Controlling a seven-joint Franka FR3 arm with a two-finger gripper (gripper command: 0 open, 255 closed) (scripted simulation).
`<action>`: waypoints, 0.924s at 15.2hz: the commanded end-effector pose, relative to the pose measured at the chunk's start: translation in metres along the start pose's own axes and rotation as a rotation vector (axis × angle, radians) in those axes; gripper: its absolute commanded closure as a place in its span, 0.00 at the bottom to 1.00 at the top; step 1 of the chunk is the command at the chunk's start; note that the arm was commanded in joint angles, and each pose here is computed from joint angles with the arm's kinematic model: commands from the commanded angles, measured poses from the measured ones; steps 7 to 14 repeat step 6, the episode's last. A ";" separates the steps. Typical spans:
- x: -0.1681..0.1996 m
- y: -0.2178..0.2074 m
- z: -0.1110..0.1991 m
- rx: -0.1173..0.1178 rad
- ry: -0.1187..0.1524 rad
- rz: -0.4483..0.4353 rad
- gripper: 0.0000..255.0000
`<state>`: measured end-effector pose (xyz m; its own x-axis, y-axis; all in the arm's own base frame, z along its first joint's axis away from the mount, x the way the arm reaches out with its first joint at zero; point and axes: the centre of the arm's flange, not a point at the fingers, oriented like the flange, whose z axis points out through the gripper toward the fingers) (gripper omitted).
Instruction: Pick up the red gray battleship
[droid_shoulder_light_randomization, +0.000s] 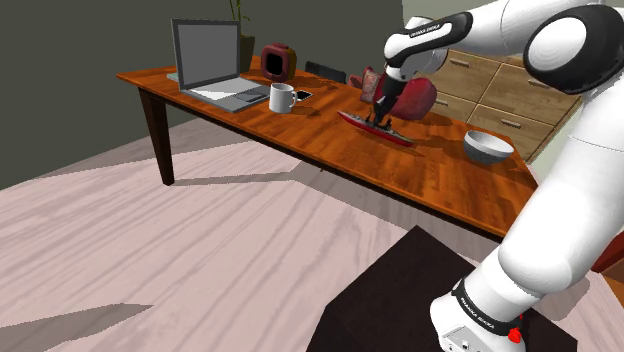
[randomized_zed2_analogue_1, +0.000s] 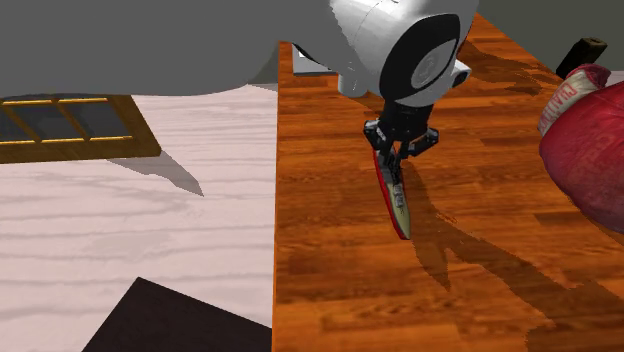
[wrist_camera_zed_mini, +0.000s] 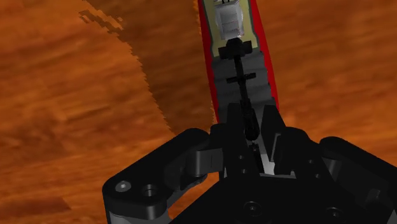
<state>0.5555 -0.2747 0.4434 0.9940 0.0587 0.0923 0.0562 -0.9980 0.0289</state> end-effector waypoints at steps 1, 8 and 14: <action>0.001 0.001 -0.011 0.000 0.000 0.000 1.00; 0.003 0.001 -0.028 0.000 0.000 0.000 1.00; 0.003 0.001 -0.028 0.000 0.000 0.000 1.00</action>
